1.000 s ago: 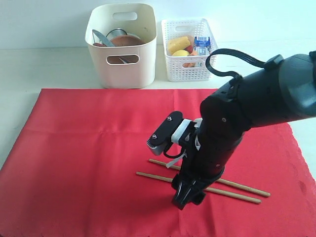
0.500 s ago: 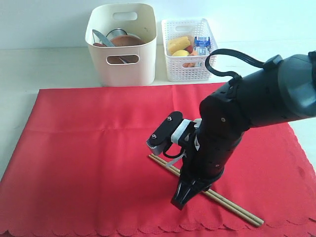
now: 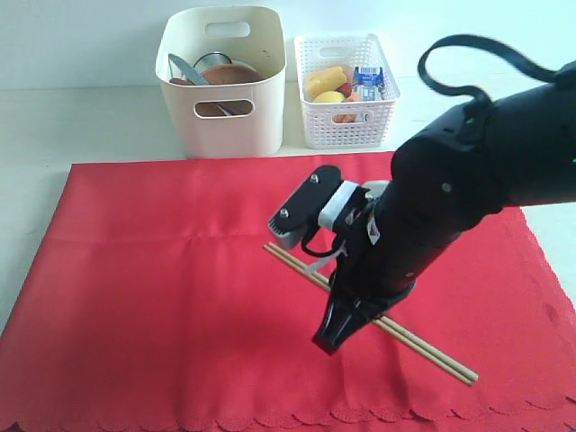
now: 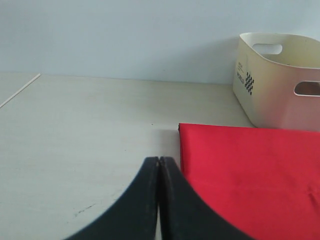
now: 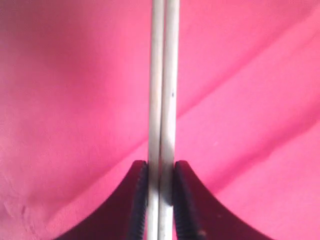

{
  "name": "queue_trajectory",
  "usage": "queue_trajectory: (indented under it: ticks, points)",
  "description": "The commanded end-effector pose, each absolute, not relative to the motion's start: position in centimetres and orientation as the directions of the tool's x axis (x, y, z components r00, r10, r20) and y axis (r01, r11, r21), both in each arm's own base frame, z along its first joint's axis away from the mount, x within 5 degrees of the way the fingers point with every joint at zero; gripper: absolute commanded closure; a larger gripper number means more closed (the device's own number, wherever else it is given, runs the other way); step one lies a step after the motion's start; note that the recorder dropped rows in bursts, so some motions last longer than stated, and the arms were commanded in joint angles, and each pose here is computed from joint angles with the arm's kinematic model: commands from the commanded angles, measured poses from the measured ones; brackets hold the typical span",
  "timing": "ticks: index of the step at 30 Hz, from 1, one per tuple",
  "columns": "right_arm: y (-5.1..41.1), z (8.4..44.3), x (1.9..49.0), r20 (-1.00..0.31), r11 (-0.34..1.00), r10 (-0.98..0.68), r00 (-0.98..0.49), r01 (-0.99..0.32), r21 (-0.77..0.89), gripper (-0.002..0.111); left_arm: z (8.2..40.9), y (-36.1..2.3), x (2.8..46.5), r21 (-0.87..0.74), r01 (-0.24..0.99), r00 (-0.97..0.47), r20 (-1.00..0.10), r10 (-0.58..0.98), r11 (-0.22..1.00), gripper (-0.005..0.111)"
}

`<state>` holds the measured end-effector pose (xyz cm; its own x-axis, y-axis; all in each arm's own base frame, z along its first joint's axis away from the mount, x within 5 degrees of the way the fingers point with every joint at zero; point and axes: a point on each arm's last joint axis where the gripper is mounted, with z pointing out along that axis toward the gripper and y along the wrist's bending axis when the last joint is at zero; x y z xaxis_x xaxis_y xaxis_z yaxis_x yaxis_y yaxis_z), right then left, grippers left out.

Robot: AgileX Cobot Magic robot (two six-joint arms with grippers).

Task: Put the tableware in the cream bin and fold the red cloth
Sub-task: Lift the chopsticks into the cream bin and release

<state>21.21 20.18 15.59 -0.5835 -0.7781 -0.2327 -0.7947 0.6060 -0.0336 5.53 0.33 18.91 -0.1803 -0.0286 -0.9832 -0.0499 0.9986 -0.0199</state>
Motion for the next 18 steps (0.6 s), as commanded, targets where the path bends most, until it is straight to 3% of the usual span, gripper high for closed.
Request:
queue_trajectory:
  ticks: [1, 9, 18]
  points:
    - [20.5, 18.5, 21.8, -0.423, 0.597, -0.747, -0.514, -0.797, -0.087, 0.108, 18.9, 0.3, 5.5, -0.028, -0.044, -0.175, -0.984, -0.035, 0.999, 0.104]
    - [22.8, 22.9, 24.2, -0.802, 0.57, -0.578, -0.15, -0.778, -0.265, 0.108, 18.9, 0.3, 5.5, -0.028, -0.044, -0.175, -0.984, -0.035, 0.999, 0.104]
    - [27.5, 27.1, 29.2, -0.891, 0.585, -0.441, 0.11, -0.718, -0.378, 0.108, 18.9, 0.3, 5.5, -0.028, -0.044, -0.175, -0.984, -0.035, 0.999, 0.104]
